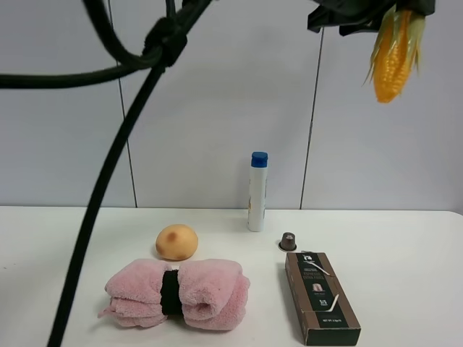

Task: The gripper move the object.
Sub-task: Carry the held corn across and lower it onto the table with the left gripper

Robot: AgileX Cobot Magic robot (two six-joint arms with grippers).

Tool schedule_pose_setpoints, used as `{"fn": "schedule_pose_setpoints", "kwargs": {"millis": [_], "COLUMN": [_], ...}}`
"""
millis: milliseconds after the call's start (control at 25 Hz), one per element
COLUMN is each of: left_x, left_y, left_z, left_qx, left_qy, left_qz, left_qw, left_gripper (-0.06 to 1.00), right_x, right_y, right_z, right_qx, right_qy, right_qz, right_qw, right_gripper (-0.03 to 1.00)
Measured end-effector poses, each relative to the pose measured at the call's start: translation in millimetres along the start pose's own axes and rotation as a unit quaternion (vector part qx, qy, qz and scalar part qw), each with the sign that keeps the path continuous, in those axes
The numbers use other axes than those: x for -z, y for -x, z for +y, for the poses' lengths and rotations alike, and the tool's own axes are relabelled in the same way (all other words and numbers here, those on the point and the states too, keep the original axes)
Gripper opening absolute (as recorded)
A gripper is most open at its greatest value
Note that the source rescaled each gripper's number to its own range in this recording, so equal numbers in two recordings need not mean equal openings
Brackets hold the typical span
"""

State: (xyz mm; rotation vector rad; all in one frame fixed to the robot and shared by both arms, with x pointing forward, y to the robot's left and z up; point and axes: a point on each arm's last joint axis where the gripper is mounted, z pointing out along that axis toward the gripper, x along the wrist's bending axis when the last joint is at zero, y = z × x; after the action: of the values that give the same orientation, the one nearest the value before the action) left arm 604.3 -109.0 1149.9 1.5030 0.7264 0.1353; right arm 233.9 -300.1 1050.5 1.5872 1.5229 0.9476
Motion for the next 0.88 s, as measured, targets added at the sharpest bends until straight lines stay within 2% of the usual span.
{"fn": "schedule_pose_setpoints", "kwargs": {"millis": [160, 280, 560, 880], "left_x": [-11, -24, -46, -60], "left_y": [-31, -49, -76, -94], "left_z": [-16, -40, -95, -138], "left_qx": [0.052, 0.089, 0.123, 0.184], "left_qy": [0.002, -0.018, -0.070, -0.089], "left_qz": [0.025, 0.038, 0.060, 0.073], "left_qw": [0.998, 0.995, 0.988, 0.976], "left_gripper": [0.00, 0.00, 0.00, 0.00], "right_x": [0, 0, 0, 0], "right_y": [0, 0, 0, 0], "right_z": [0, 0, 0, 0], "right_qx": [0.000, 0.000, 0.000, 0.000], "right_qy": [0.000, 0.000, 0.000, 0.000], "right_qz": [0.000, 0.000, 0.000, 0.000], "right_qw": [1.000, 1.000, 1.000, 1.000], "right_gripper": [1.00, 1.00, 1.00, 1.00]}}
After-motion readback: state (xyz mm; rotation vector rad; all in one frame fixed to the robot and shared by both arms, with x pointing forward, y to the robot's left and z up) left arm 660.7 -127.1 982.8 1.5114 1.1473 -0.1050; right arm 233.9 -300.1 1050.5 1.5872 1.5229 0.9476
